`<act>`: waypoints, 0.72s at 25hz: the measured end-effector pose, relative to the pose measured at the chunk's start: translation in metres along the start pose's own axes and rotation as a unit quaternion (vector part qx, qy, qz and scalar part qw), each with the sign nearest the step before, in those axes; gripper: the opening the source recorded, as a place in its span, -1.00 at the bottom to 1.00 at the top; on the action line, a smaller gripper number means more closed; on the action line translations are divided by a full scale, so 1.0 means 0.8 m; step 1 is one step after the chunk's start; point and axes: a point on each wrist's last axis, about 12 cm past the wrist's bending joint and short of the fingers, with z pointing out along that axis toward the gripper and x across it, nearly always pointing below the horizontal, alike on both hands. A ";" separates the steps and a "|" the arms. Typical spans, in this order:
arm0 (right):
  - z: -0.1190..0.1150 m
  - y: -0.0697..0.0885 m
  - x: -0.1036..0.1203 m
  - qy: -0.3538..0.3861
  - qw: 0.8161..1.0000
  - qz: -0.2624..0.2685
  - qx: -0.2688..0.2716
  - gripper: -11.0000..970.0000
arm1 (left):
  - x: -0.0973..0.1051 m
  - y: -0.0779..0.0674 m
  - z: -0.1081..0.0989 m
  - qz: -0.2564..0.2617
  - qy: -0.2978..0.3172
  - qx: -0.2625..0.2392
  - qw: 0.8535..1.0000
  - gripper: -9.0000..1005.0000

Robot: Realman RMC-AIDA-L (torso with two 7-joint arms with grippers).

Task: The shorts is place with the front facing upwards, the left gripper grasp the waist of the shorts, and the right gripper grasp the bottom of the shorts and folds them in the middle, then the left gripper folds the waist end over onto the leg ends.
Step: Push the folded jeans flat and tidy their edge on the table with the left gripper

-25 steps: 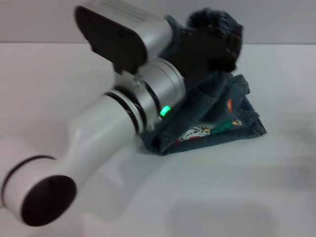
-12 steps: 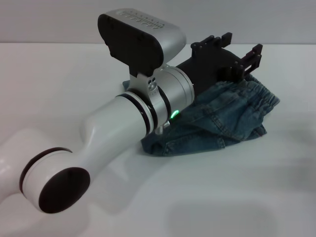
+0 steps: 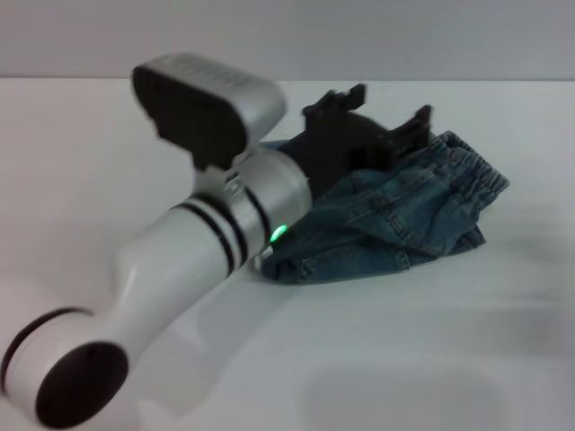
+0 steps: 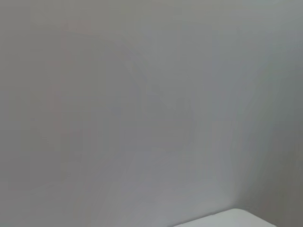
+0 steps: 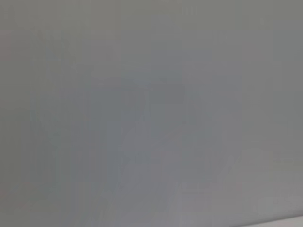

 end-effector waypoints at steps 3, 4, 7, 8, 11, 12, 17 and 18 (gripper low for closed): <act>-0.003 -0.002 0.001 -0.005 1.000 0.000 0.001 -0.98 | 0.007 0.003 -0.010 0.005 -0.007 -0.009 1.000 0.71; -0.004 -0.002 0.002 -0.004 1.000 -0.001 0.002 -0.98 | 0.011 0.004 -0.016 0.019 -0.016 -0.013 1.000 0.67; -0.006 -0.002 0.006 -0.002 1.000 -0.002 0.000 -0.98 | 0.024 0.007 -0.029 0.045 -0.026 -0.022 0.998 0.54; -0.006 -0.002 0.007 -0.001 1.000 -0.003 -0.001 -0.98 | 0.028 0.008 -0.032 0.048 -0.025 -0.023 0.998 0.50; -0.008 -0.002 0.009 0.000 1.000 -0.003 -0.003 -0.98 | 0.044 0.009 -0.039 0.053 -0.015 -0.023 0.998 0.14; -0.009 -0.002 0.010 0.000 1.000 -0.004 -0.003 -0.98 | 0.051 0.007 -0.042 0.057 -0.010 -0.020 0.998 0.02; -0.009 0.000 0.012 0.004 1.000 -0.005 -0.006 -0.98 | 0.085 -0.005 -0.056 0.068 -0.009 0.003 0.998 -0.40; -0.008 0.001 0.012 0.004 1.000 -0.005 -0.008 -0.98 | 0.088 -0.005 -0.057 0.062 -0.009 0.003 0.998 -0.48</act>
